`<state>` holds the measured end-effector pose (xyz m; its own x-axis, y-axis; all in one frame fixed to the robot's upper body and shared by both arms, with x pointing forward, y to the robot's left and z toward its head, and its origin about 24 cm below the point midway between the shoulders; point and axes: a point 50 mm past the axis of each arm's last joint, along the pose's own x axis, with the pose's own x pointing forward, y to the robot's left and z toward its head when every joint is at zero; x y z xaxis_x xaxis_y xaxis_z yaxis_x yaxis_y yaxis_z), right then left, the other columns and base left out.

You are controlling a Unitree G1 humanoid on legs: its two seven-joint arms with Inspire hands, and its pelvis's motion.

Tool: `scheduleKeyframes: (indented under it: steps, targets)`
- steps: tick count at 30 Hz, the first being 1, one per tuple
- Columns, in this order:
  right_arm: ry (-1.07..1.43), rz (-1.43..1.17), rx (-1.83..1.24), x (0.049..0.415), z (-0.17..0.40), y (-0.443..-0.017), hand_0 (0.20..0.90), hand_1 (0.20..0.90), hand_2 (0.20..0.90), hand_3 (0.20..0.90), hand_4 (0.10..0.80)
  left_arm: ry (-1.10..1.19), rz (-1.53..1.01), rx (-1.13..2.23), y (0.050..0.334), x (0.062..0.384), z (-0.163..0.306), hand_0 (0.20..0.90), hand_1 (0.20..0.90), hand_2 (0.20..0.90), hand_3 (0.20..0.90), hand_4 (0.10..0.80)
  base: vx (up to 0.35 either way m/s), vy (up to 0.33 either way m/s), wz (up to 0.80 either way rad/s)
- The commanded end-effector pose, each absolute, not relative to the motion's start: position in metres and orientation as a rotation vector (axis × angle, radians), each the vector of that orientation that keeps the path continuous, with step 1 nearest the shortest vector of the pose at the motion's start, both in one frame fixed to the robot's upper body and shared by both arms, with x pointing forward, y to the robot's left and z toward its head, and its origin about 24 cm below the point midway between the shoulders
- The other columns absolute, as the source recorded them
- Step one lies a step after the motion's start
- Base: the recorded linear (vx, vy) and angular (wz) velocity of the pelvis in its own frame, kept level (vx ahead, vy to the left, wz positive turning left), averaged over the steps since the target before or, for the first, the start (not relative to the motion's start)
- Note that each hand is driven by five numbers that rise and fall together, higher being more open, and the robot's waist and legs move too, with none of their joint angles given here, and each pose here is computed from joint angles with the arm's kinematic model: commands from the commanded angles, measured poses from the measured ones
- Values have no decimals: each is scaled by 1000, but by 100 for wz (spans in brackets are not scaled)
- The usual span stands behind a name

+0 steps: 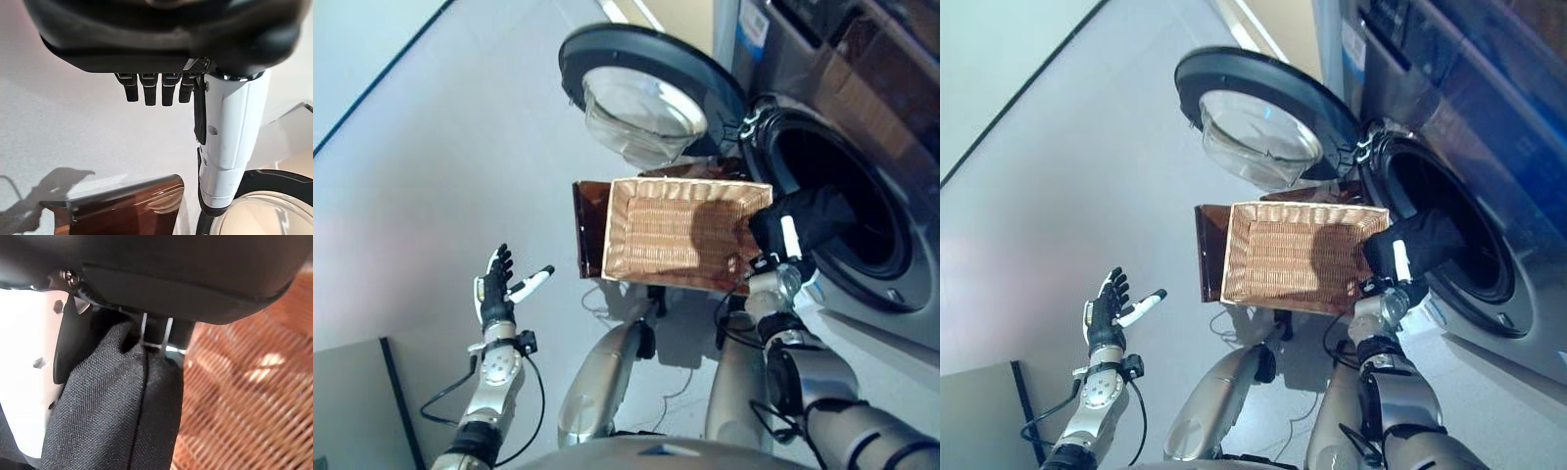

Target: Pick up the clothes and place them into the washing machine

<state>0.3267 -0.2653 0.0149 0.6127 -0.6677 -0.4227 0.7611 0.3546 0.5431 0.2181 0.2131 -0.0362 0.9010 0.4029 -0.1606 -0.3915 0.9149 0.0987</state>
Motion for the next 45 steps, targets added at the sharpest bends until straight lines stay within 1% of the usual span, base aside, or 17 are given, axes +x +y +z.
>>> scheduleKeyframes:
  steps: [1, 6, 12, 16, 17, 18, 25, 27, 30, 31, 32, 34, 37, 38, 39, 41, 45]
  targets:
    - [-104, -851, 774, 351, 69, -270, 200, 200, 200, 200, 300, -38, 527, 85, 248, 229, 4, 900, 900, 900, 900, 800, -55, -29, 3]
    - [-234, -853, 704, 360, 111, -287, 200, 200, 200, 200, 300, -66, 553, 102, 253, 228, 10, 900, 900, 900, 900, 800, -30, -47, 2]
    - [-386, -976, 655, 354, 162, -328, 200, 200, 200, 200, 300, -61, 563, 110, 259, 223, 9, 900, 900, 900, 900, 800, -12, -54, 6]
    - [-594, -1085, 559, 333, 229, -370, 200, 200, 200, 200, 300, -67, 585, 133, 269, 217, 12, 900, 900, 900, 900, 800, -66, -79, 1]
    - [-595, -1086, 558, 333, 230, -370, 200, 200, 200, 200, 300, -67, 584, 131, 269, 217, 12, 900, 900, 900, 900, 800, -84, -96, 3]
    - [-698, -1108, 484, 320, 261, -382, 200, 200, 200, 200, 300, -70, 587, 138, 270, 215, 13, 900, 900, 900, 900, 800, -51, -48, 4]
    - [-841, -1182, 199, 296, 332, -394, 200, 200, 200, 200, 300, -73, 608, 141, 272, 214, 14, 900, 900, 900, 900, 800, 9, -44, 11]
    - [-846, -1204, 148, 292, 338, -396, 200, 200, 200, 200, 300, -89, 630, 133, 275, 215, 17, 900, 900, 900, 900, 800, -69, -74, 6]
    - [-668, -1336, -158, 290, 340, -409, 200, 200, 200, 200, 300, -161, 715, 110, 288, 219, 34, 900, 900, 900, 900, 800, -93, -88, 23]
    - [-672, -1333, -163, 291, 345, -406, 200, 200, 200, 200, 300, -161, 720, 103, 288, 219, 34, 900, 900, 900, 900, 800, -64, -87, 19]
    - [-595, -1373, -429, 288, 349, -410, 200, 200, 200, 200, 300, -201, 778, 98, 296, 218, 44, 900, 900, 900, 900, 800, -44, -81, 12]
    - [-442, -1442, -730, 282, 346, -421, 200, 200, 200, 200, 300, -219, 802, 85, 299, 215, 49, 900, 900, 900, 900, 800, -39, -88, 2]
    - [-355, -1450, -1011, 276, 353, -425, 200, 200, 200, 200, 300, -232, 805, 102, 301, 210, 52, 900, 900, 900, 900, 800, -1, -37, 13]
    - [-322, -1477, -1113, 272, 352, -429, 455, 455, 455, 455, 482, -230, 805, 98, 300, 207, 52, 900, 900, 900, 900, 800, 6, -53, 9]
    - [-273, -1484, -1190, 270, 349, -432, 900, 900, 900, 900, 800, -217, 809, 107, 301, 205, 49, 900, 900, 900, 900, 800, 9, -48, 8]
    - [-199, -1416, -1245, 274, 353, -431, 900, 900, 900, 900, 800, -214, 827, 133, 309, 199, 51, 900, 900, 900, 900, 800, 16, -21, 11]
    - [-301, -1371, -1079, 293, 355, -412, 900, 900, 900, 900, 800, -160, 883, 112, 318, 194, 42, 900, 900, 900, 900, 800, 2, -10, -2]
